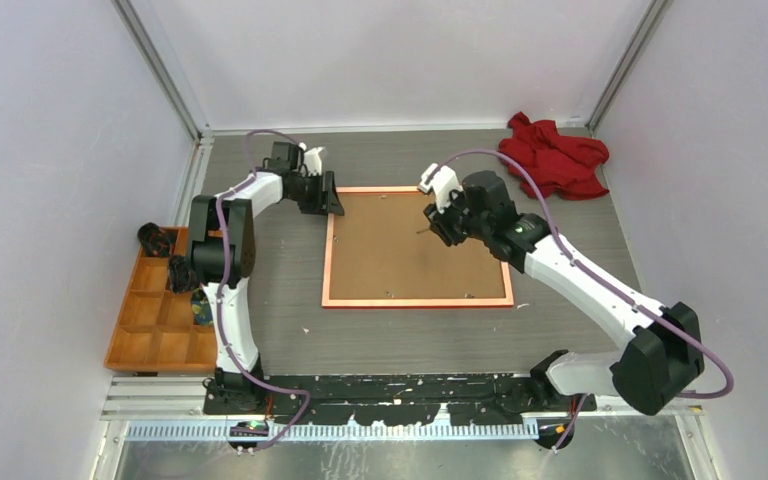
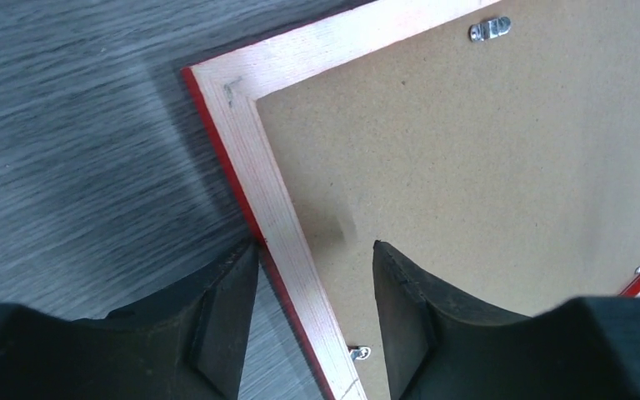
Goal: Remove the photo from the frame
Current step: Adjust the photo frame at the center of the board, then release the photo frame item from the photo frame.
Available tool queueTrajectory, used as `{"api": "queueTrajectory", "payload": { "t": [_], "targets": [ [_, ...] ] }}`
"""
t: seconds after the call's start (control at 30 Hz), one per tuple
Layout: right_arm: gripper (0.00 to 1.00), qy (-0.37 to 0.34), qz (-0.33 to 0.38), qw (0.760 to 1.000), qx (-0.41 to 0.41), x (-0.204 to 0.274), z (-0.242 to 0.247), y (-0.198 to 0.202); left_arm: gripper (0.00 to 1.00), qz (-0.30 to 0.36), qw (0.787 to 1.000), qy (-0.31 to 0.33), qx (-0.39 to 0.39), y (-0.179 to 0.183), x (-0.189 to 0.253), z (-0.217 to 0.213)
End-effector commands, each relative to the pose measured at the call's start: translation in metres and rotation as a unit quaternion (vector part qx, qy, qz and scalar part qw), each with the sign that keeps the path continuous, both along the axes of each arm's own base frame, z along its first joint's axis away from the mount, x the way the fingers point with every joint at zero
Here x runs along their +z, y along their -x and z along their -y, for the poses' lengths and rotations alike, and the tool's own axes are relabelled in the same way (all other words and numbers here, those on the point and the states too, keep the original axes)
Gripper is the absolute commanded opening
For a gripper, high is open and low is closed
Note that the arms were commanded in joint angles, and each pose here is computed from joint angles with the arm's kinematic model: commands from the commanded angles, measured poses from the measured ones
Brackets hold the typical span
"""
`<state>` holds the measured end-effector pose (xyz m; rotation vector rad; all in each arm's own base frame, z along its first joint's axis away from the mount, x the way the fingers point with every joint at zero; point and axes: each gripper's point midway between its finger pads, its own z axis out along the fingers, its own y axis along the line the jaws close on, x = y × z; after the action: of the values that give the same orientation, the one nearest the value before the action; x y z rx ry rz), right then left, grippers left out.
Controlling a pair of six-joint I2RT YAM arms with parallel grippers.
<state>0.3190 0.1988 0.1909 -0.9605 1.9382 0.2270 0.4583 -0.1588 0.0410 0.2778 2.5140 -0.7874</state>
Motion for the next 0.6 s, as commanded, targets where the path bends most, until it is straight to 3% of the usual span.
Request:
{"api": "queueTrajectory", "payload": {
  "t": [0.0, 0.23, 0.43, 0.57],
  "targets": [
    [0.01, -0.079, 0.004, 0.997, 0.006, 0.041, -0.036, -0.009, 0.51, -0.031, 0.999, 0.018, 0.024, 0.006, -0.010, 0.002],
    [0.01, -0.164, -0.037, 0.985, -0.030, 0.051, -0.060, -0.018, 0.38, -0.061, 0.995, 0.045, 0.060, 0.019, -0.017, 0.007],
    [0.01, -0.176, -0.054, 0.983, -0.022, 0.045, -0.092, -0.024, 0.23, -0.077, 0.991, 0.071, 0.087, 0.031, -0.021, 0.010],
    [0.01, -0.184, -0.088, 0.979, -0.023, 0.034, -0.116, -0.031, 0.21, -0.078, 0.990, 0.083, 0.078, 0.037, -0.019, 0.013]
  ]
}}
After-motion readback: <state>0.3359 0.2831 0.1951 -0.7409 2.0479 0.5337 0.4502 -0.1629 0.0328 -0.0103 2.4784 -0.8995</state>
